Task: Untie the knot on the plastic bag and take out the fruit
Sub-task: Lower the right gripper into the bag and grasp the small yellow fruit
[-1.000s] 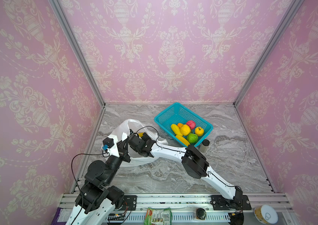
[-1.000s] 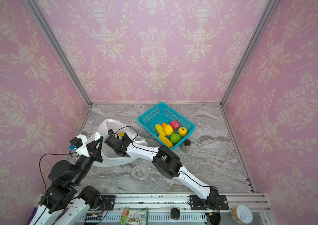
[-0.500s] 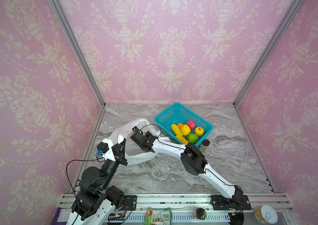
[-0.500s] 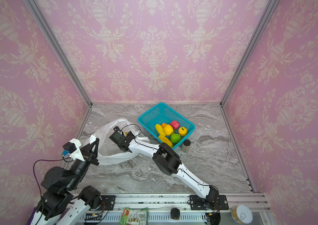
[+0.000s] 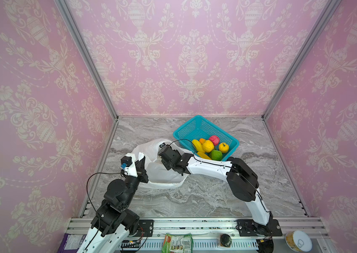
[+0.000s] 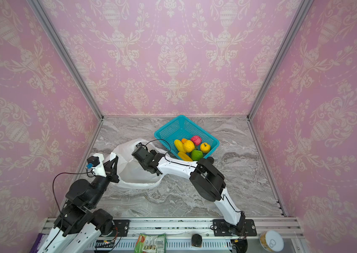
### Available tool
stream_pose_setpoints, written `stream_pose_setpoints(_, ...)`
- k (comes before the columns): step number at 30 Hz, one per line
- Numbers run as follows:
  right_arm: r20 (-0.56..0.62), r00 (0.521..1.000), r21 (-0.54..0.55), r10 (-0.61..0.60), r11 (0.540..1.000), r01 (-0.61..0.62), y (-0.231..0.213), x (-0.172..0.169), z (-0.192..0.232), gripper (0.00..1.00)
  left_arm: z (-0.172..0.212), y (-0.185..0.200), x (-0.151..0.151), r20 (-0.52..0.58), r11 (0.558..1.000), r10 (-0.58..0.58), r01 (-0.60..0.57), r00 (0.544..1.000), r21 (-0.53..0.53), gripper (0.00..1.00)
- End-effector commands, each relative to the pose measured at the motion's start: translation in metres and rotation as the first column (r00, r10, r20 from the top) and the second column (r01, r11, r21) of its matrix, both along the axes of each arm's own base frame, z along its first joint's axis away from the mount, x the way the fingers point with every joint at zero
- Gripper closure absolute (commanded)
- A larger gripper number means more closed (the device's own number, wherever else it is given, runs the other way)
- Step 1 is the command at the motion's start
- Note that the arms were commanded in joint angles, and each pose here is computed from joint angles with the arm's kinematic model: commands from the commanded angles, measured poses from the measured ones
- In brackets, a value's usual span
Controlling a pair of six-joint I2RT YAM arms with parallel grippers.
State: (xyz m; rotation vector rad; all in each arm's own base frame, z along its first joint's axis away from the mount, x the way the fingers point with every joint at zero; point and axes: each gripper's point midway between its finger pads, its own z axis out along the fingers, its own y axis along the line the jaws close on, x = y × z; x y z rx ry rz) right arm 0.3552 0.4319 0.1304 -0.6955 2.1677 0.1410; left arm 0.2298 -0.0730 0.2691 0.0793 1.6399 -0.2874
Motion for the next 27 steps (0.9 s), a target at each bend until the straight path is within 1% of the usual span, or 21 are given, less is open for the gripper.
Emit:
stream_pose_setpoints(1, -0.017, 0.999, 0.176, 0.040, 0.984, -0.037, 0.004, -0.019, 0.032, 0.57, -0.006, 0.002, 0.007, 0.004, 0.999, 0.032, -0.031, 0.999, -0.035, 1.00)
stream_pose_setpoints(4, -0.031, 0.997, 0.256, 0.065, 0.965, -0.055, -0.005, -0.032, 0.045, 0.57, -0.013, 0.003, 0.009, 0.000, 0.998, 0.043, -0.043, 0.999, -0.038, 1.00)
stream_pose_setpoints(6, -0.039, 0.996, 0.287, 0.079, 0.956, -0.065, -0.010, -0.038, 0.050, 0.57, -0.013, 0.004, 0.008, 0.008, 0.998, 0.049, -0.048, 0.999, -0.045, 1.00)
stream_pose_setpoints(9, -0.039, 0.996, 0.305, 0.086, 0.950, -0.070, -0.016, -0.044, 0.054, 0.57, -0.014, 0.006, 0.007, 0.014, 0.997, 0.055, -0.054, 0.998, -0.048, 1.00)
stream_pose_setpoints(10, -0.032, 0.996, 0.306, 0.082, 0.950, -0.068, -0.018, -0.044, 0.053, 0.53, -0.015, 0.006, 0.007, 0.011, 0.997, 0.055, -0.054, 0.998, -0.047, 1.00)
stream_pose_setpoints(13, -0.038, 0.999, 0.262, 0.035, 0.965, -0.024, -0.023, -0.037, 0.041, 0.49, -0.017, 0.005, 0.007, 0.005, 0.998, 0.052, -0.051, 0.999, -0.044, 1.00)
stream_pose_setpoints(14, -0.046, 0.999, 0.241, 0.014, 0.971, -0.003, -0.024, -0.034, 0.032, 0.46, -0.018, 0.005, 0.006, 0.002, 0.998, 0.050, -0.050, 0.999, -0.043, 1.00)
stream_pose_setpoints(16, -0.074, 0.997, 0.211, 0.024, 0.977, -0.008, -0.019, -0.034, 0.012, 0.42, -0.019, 0.005, 0.006, -0.001, 0.998, 0.047, -0.047, 0.999, -0.041, 1.00)
stream_pose_setpoints(20, -0.127, 0.991, 0.139, 0.032, 0.990, -0.015, -0.012, -0.038, -0.027, 0.27, -0.022, 0.005, 0.007, -0.012, 0.999, 0.046, -0.046, 0.999, -0.026, 1.00)
stream_pose_setpoints(24, -0.156, 0.987, 0.118, 0.048, 0.993, -0.030, -0.011, -0.048, -0.049, 0.12, -0.026, 0.004, 0.008, -0.022, 0.999, 0.047, -0.047, 0.999, -0.014, 1.00)
stream_pose_setpoints(27, -0.172, 0.984, 0.109, 0.047, 0.994, -0.029, -0.012, -0.055, -0.063, 0.08, -0.035, 0.005, 0.009, -0.038, 0.998, 0.055, -0.055, 0.998, -0.003, 1.00)
